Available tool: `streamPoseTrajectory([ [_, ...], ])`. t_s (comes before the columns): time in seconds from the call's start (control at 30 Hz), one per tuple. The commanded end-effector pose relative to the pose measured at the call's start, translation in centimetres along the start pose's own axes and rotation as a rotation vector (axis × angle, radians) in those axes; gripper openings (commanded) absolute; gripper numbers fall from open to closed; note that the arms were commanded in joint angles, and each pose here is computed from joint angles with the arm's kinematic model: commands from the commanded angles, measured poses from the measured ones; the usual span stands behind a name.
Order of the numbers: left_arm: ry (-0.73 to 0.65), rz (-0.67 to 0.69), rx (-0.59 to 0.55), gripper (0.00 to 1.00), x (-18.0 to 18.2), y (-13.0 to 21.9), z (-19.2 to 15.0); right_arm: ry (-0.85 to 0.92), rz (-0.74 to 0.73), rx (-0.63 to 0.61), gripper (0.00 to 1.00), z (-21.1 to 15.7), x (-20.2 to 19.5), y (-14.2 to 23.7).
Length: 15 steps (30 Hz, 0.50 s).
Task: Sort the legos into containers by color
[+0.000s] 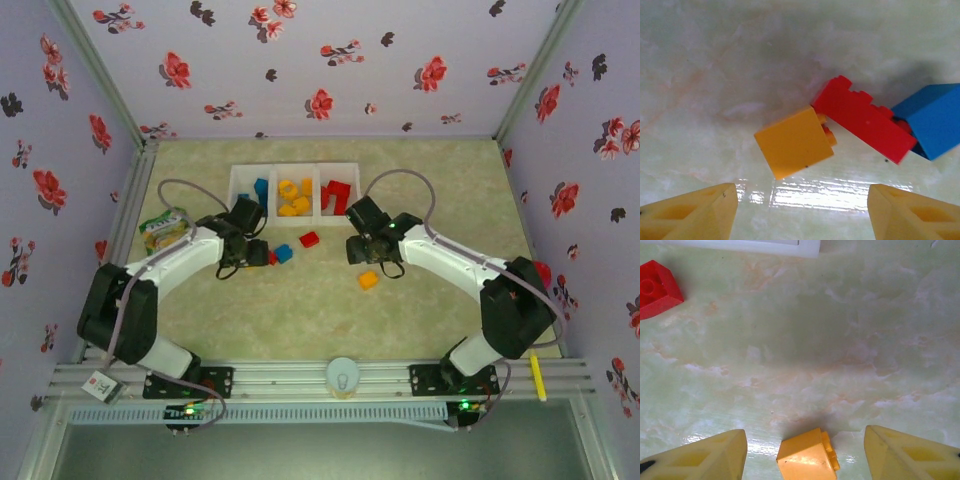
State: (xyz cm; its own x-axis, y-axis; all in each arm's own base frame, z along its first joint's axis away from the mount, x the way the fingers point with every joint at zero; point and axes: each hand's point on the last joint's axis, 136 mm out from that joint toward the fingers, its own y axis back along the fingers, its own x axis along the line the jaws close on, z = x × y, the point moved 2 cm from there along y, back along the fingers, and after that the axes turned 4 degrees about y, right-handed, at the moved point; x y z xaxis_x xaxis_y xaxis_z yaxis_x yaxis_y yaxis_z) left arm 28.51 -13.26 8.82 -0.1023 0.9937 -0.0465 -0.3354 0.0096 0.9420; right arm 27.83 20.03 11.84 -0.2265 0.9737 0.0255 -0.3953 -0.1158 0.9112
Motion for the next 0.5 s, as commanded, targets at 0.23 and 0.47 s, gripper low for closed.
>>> streamPoseTrajectory([
  [0.23,0.006,0.012,0.028,0.7,-0.3,-2.6,1.0,-0.003,-0.031,-0.002,0.64,-0.1,-0.4,0.3],
  [0.47,0.01,0.021,0.034,0.68,0.1,-3.8,1.4,0.0,-0.034,-0.004,0.64,-0.1,-0.5,0.4],
])
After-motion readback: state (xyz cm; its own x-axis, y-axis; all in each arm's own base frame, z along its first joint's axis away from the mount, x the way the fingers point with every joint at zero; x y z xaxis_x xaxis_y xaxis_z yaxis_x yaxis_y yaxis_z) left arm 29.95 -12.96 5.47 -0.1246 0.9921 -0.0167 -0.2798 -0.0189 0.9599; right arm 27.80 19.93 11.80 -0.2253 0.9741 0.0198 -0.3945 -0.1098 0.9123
